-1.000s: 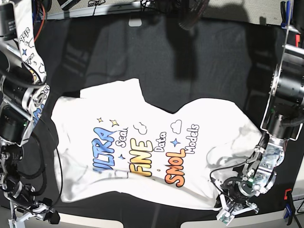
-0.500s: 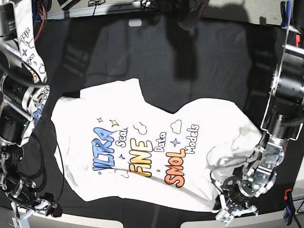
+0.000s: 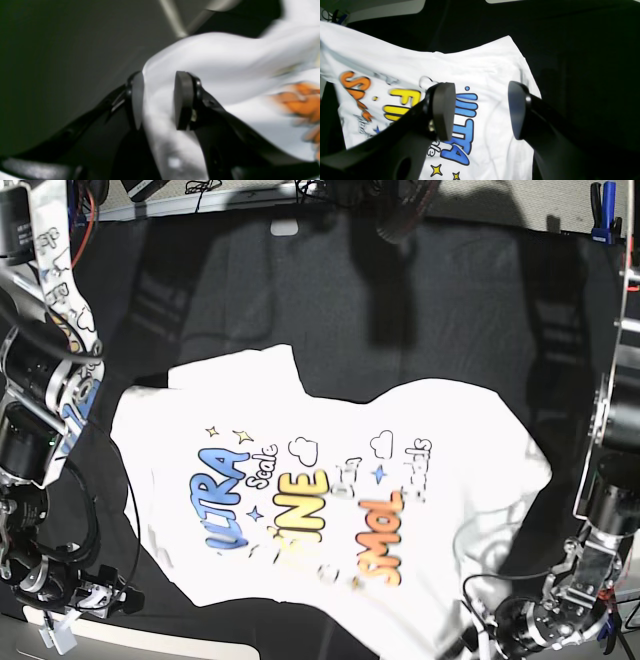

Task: Layout the t-shirt on the table in an organized manner, then fold the t-shirt properly
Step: 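Pull the shirt corners outward with both grippers to straighten it, then release the shirt and raise both grippers away from it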

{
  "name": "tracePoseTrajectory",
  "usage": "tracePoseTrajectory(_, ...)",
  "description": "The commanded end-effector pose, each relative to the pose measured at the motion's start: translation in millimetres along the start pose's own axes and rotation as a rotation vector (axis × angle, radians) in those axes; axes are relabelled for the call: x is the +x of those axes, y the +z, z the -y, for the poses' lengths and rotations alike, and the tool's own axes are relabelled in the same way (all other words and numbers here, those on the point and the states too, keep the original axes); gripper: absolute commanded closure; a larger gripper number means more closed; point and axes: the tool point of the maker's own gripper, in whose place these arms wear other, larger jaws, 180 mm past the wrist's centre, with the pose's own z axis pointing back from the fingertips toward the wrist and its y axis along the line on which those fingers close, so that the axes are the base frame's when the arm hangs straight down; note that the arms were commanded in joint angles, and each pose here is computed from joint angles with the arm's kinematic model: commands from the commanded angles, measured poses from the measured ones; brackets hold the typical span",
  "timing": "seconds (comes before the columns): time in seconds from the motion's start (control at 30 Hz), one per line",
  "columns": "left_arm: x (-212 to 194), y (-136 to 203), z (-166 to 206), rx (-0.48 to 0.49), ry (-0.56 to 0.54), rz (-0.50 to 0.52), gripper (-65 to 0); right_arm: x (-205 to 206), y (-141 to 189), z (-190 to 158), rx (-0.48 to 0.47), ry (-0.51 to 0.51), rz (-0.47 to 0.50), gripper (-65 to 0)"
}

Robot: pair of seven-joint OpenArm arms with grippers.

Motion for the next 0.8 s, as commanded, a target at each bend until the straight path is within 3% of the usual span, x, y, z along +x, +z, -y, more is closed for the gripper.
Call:
tracePoseTrajectory(0.0, 31.4, 4.4, -17.6, 0.006, -0.017, 0.055, -18.9, 33.7, 12.2, -2.5, 0.008, 0.019, 0.086, -32.6)
tracePoseTrajectory(0.1, 29.1, 3.3, -16.6, 0.009, -0.013, 0.051, -18.9, 33.7, 11.4, -3.7, 0.01, 0.019, 0.086, -32.6)
tracePoseTrajectory(0.2, 26.9, 8.6, -58.6, 0.249, -0.028, 0.04, -18.9, 33.7, 11.4, -3.7, 0.01, 0.019, 0.086, -32.6)
tracePoseTrajectory(0.3, 16.6, 13.1, -74.0, 0.333, 0.079, -0.008, -19.0, 33.9, 11.4, -3.7, 0.01, 0.019, 0.087, -32.6)
tracePoseTrajectory(0.4, 2.1, 12.1, -68.6, 0.318, 0.223, -0.061, -19.0, 35.5, 11.8, -3.3, 0.009, 0.019, 0.096, -32.6)
tracePoseTrajectory(0.53, -12.6, 8.8, -48.2, 0.229, 0.351, -0.144, -18.9, 39.1, 13.0, -5.9, 0.028, 0.009, 0.116, -32.6)
tracePoseTrajectory(0.63, -12.9, 6.5, -32.7, 0.178, 0.385, -0.171, -18.9, 30.5, 11.9, -21.9, 0.11, -0.019, 0.065, -32.5)
tracePoseTrajectory(0.77, -1.8, 3.6, 2.1, 0.101, 0.345, -0.156, -18.9, 15.7, 2.8, -38.5, 0.175, -0.016, 0.03, -32.5)
